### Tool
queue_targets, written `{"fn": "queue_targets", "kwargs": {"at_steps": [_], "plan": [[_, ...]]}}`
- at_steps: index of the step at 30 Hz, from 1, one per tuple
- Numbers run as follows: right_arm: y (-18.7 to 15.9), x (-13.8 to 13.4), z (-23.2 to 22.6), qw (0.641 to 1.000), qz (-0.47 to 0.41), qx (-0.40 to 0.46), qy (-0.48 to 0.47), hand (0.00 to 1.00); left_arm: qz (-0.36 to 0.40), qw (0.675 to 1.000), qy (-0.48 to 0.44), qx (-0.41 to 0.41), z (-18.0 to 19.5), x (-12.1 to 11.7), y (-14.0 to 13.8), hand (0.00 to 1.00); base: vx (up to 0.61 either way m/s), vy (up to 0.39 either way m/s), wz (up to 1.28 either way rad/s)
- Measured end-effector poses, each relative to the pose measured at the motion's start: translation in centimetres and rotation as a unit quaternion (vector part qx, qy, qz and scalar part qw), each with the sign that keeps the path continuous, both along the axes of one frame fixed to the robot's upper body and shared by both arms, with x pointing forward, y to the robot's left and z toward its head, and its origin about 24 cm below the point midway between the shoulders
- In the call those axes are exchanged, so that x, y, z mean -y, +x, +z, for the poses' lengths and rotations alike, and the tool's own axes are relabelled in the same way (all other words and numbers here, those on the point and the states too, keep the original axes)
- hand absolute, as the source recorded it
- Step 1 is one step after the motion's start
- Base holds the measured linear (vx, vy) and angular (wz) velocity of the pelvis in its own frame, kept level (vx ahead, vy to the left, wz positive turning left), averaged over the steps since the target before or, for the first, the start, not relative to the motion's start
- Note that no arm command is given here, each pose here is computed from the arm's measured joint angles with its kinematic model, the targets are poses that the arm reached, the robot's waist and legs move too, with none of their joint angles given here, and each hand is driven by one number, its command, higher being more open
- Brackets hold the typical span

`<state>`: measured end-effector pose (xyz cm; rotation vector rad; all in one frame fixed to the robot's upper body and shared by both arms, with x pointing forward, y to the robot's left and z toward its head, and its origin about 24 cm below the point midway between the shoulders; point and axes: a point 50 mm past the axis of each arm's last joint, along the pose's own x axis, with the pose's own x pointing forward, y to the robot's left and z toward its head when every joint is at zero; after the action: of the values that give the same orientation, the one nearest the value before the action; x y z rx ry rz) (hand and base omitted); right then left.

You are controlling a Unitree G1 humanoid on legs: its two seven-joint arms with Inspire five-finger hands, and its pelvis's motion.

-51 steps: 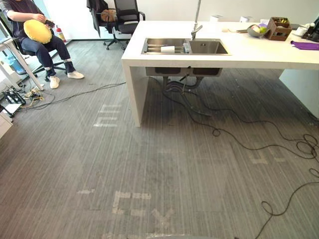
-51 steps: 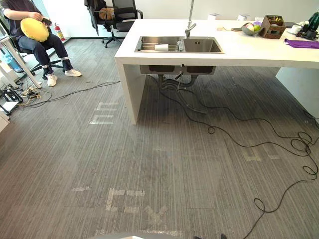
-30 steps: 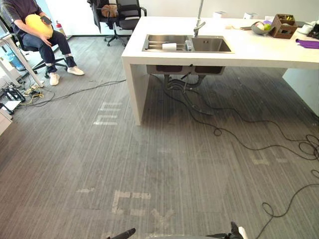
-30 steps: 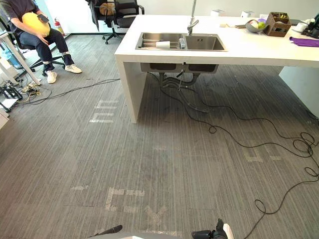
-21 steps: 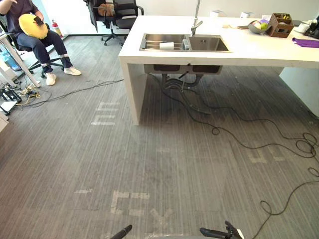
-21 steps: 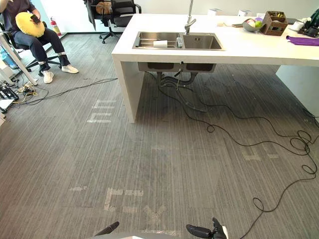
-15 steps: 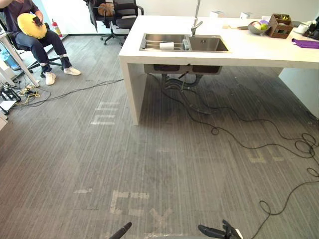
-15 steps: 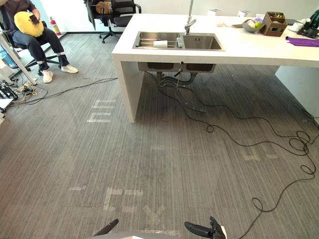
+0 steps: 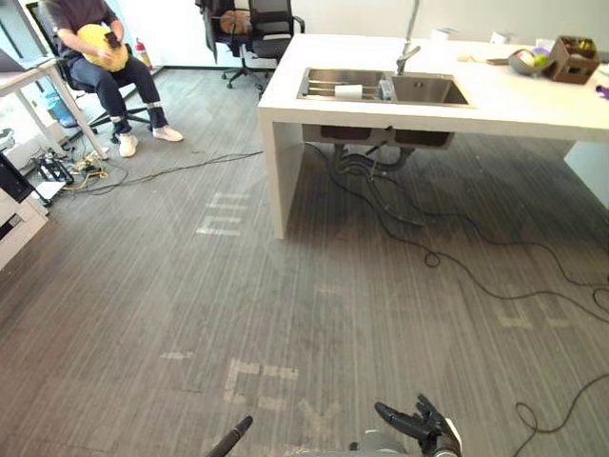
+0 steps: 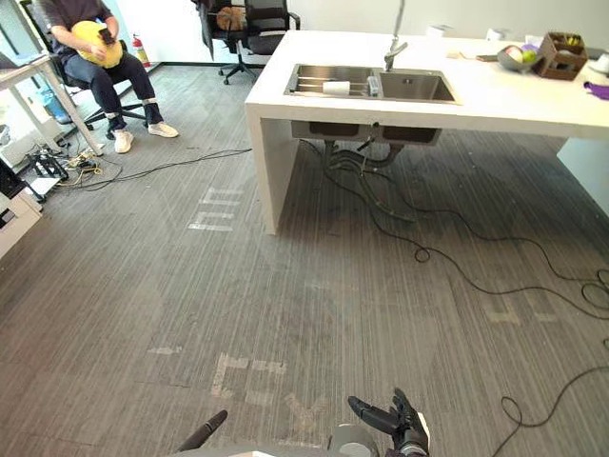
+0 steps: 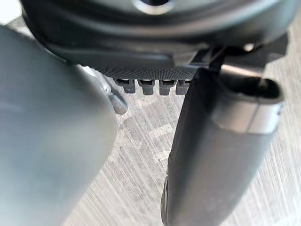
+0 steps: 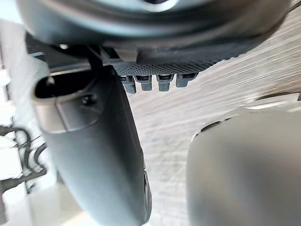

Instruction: Walk over to the sink, pick up the cup, carry it to the dishwasher, place the cup inside the dishwasher, then close the dishwasher door

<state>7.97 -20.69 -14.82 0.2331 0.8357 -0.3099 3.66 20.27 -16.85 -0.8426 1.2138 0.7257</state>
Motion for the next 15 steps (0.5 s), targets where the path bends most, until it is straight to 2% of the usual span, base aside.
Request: {"fn": "queue_targets", "kwargs": {"at_steps": [6,10,13,15], "plan": [[-0.9,-0.2,0.7,0.999,-0.027,0.025,0.012,1.0,0.016,1.0,0.004,-0.005,0.0,-0.4,-0.1,1.0,0.29,-0.125,-0.01],[-1.8,0.6,1.0,0.998,-0.048,0.027,0.013,1.0,0.011,1.0,-0.001,-0.02,-0.2,0.4,-1.0,1.0,0.57,-0.265,0.32],[-0.7,0.7,1.0,0.999,-0.042,0.028,0.017,1.0,-0.014,1.0,0.011,-0.016,-0.1,0.5,-0.5,1.0,0.67,-0.329,0.04],[0.9,-0.3,1.2,0.999,-0.001,0.033,0.024,1.0,-0.051,0.998,0.026,-0.008,-0.1,0.5,0.4,1.0,0.57,-0.243,-0.14]]}}
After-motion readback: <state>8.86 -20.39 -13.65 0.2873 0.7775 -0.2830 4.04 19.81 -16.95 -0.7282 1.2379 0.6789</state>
